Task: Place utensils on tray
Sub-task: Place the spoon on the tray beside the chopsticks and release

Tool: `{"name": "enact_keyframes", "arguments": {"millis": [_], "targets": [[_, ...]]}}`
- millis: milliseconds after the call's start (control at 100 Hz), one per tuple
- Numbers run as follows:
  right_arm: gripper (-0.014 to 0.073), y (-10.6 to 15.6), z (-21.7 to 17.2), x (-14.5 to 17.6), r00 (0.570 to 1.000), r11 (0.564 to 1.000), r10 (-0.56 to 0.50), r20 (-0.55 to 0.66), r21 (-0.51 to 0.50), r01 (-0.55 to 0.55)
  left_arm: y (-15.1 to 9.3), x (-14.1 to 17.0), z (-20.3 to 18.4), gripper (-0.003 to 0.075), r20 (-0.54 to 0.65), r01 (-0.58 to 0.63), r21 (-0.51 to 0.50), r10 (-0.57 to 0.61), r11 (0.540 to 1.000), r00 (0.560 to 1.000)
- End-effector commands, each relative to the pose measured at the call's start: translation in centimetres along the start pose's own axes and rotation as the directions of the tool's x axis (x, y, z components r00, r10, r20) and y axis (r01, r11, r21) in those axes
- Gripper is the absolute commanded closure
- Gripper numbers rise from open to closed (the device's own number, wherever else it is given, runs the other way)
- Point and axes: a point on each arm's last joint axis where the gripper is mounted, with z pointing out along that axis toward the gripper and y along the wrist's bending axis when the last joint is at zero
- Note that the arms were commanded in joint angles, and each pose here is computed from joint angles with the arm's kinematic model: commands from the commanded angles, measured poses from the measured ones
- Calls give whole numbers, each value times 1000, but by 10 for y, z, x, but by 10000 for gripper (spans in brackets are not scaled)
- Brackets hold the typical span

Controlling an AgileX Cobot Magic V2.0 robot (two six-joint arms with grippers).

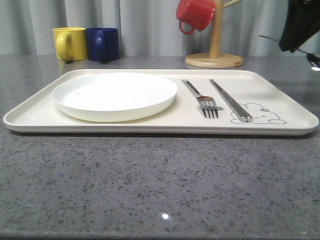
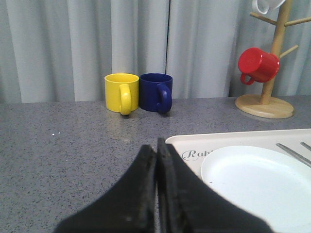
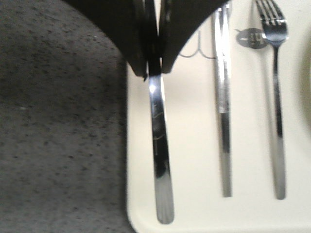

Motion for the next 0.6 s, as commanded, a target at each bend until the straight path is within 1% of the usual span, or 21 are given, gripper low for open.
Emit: {"name": "enact_keyframes", "arguments": {"millis": [0,130,350,590], "targets": [[646,16,-14,-9,993,999,7,116,-48,-1,2,-15,0,738,94,3,-21,-1,1000,996],[646,20,2,-10,995,998,32,90,-48,-28,2,-15,0,738,94,3,-21,-1,1000,996],[646,20,26,-9,999,999,40,37,-31,-39,2,-15,0,738,94,3,-21,-1,1000,996],[646,20,35,-8,999,999,42,21,-26,-42,2,-15,0,738,94,3,-21,-1,1000,996]]}}
